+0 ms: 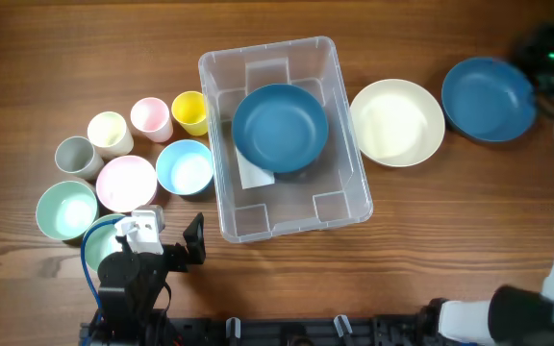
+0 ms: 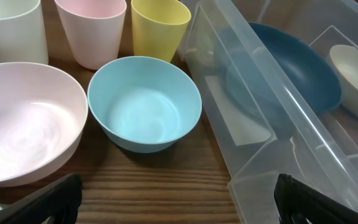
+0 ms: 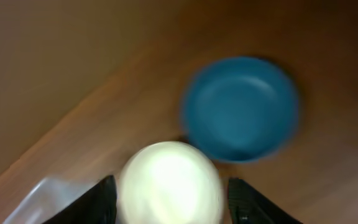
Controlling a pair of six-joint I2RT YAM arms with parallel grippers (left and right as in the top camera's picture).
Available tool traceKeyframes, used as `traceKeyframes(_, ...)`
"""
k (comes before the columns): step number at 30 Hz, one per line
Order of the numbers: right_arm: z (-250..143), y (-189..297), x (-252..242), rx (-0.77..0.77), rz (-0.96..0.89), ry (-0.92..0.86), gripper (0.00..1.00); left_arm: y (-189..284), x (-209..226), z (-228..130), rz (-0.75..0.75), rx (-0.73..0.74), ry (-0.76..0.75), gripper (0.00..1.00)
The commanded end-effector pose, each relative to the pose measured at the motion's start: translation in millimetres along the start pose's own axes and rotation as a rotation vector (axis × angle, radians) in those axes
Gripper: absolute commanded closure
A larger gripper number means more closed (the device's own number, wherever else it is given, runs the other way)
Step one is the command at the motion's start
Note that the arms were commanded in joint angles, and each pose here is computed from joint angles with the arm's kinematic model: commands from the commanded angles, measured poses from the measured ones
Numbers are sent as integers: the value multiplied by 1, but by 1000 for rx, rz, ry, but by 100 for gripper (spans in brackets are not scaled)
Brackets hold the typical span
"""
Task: Pack container
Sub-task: 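Carry the teal bowl with the right gripper into the container and release, then grasp the second teal bowl's rim with the right gripper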
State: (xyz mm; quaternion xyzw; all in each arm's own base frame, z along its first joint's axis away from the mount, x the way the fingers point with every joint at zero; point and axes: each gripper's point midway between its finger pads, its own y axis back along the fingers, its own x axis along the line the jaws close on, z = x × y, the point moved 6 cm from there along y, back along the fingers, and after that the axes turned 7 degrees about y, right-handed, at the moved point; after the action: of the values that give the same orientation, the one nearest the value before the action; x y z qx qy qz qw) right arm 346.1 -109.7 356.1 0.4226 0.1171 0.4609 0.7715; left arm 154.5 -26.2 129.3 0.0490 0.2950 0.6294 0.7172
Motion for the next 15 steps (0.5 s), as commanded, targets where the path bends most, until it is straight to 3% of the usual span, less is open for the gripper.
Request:
traceKeyframes(1, -12, -54, -68, 128, -191, -127, 39, 0, -1, 0, -13, -3, -6, 0)
traceKeyframes(8, -62, -162, -126, 423, -325, -205, 24, 0, -1, 0, -13, -2, -6, 0)
traceKeyframes(13, -87, -221, -129, 527, -245, -155, 23, 0, -1, 0, -13, -3, -6, 0)
traceKeyframes(15, -92, -238, -127, 537, -210, -167, 27, 0, -1, 0, -13, -3, -6, 0)
